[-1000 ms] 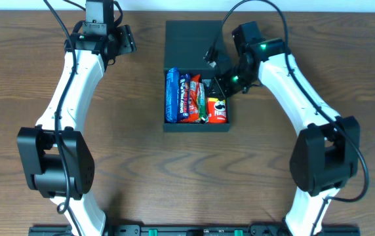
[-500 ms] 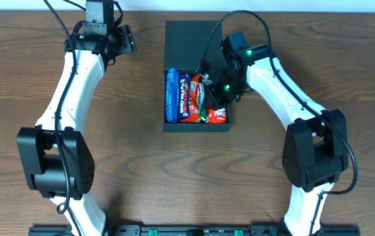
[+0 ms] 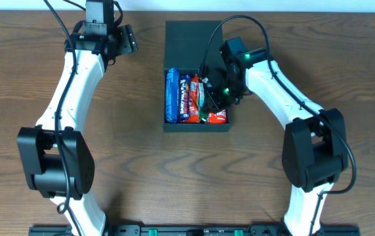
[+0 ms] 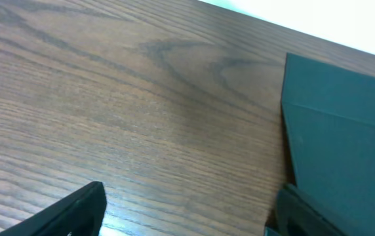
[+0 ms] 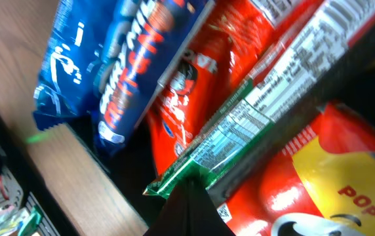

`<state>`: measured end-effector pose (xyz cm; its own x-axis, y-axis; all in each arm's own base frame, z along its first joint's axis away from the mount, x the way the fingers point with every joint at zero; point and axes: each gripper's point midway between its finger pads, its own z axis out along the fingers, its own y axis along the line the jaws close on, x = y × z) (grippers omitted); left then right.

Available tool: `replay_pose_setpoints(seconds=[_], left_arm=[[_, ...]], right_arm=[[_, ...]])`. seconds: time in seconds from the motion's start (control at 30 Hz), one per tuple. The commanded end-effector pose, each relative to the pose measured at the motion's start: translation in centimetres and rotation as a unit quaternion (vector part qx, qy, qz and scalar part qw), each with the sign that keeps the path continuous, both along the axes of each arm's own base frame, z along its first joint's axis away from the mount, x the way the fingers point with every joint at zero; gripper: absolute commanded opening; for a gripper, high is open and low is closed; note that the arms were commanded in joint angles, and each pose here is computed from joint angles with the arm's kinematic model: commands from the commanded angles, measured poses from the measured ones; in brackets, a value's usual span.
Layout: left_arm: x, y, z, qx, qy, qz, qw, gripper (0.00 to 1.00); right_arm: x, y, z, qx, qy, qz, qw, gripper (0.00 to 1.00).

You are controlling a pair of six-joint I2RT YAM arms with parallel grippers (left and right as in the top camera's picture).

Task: Pack container
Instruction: 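Press the snacks down inside the box with the right gripper, then move both grippers to the box's raised lid at the back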

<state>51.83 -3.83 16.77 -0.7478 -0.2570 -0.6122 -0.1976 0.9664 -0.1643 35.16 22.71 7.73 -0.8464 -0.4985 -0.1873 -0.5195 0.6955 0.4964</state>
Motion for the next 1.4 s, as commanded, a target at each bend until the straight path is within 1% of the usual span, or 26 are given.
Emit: replay_pose_setpoints(seconds=[0.0,0.03,0.07,0.1,0.13,0.2,0.33,0.43,0.53,0.7,0.83,0.97,1.07,1.17,1.27,1.37], left_arm=[[0.1,0.0,2.1,-0.004,-0.022,0.001,1.000,0.86],[0.1,0.0,2.1,-0.004,-0.022,0.001,1.000,0.85],[0.1,0.0,2.1,-0.004,-0.022,0.001,1.000,0.80],[0.1,0.0,2.0,-0.004,-0.021,0.001,1.000,0.70],[0.1,0.0,2.0,-0.004,-0.021,0.001,1.000,0.53],[0.0,0.0,2.0,-0.004,-0.020,0.001,1.000,0.07],[-0.8,0.2,1.3,-0.001,0.001,0.002,1.000,0.06],[-2.2,0.7,0.2,0.006,0.038,0.007,0.999,0.06],[-3.7,1.8,-1.5,0.008,0.076,0.018,0.997,0.06],[-4.8,4.1,-2.8,0.006,0.102,0.041,0.994,0.06],[-4.8,5.4,-2.8,-0.003,0.103,0.053,0.993,0.06],[-4.7,5.8,-2.7,-0.021,0.101,0.053,0.993,0.06],[-4.8,6.4,-2.7,-0.019,0.101,0.056,0.993,0.06],[-4.9,6.7,-2.8,-0.014,0.104,0.050,0.993,0.06],[-5.1,6.8,-2.9,-0.011,0.108,0.047,0.993,0.06],[-5.1,7.2,-2.9,-0.005,0.109,0.041,0.993,0.06]], right_arm=[[1.5,1.3,3.3,0.045,-0.037,0.006,0.998,0.01],[2.0,1.3,4.2,0.049,-0.051,0.004,0.997,0.02],[2.6,1.1,5.3,0.054,-0.067,0.001,0.996,0.01],[3.2,1.0,6.2,0.059,-0.081,-0.003,0.995,0.02],[3.8,0.7,6.9,0.062,-0.095,-0.008,0.994,0.01],[5.6,-0.6,8.4,0.069,-0.119,-0.041,0.990,0.01],[7.9,-4.8,8.6,0.067,-0.116,-0.114,0.984,0.01],[8.5,-8.8,7.2,0.042,-0.099,-0.162,0.981,0.02],[7.7,-10.9,4.9,0.021,-0.069,-0.188,0.980,0.02],[6.0,-11.2,0.9,-0.004,-0.026,-0.218,0.976,0.02],[5.3,-10.2,-1.1,-0.004,-0.014,-0.226,0.974,0.02],[5.2,-7.9,-1.8,0.001,-0.018,-0.212,0.977,0.01],[5.1,-4.3,-2.1,0.011,-0.031,-0.187,0.982,0.01],[4.8,-2.1,-2.4,0.017,-0.028,-0.180,0.983,0.01],[4.5,-1.0,-2.5,0.018,-0.029,-0.173,0.984,0.01],[4.4,-0.6,-2.5,0.019,-0.021,-0.185,0.982,0.01]])
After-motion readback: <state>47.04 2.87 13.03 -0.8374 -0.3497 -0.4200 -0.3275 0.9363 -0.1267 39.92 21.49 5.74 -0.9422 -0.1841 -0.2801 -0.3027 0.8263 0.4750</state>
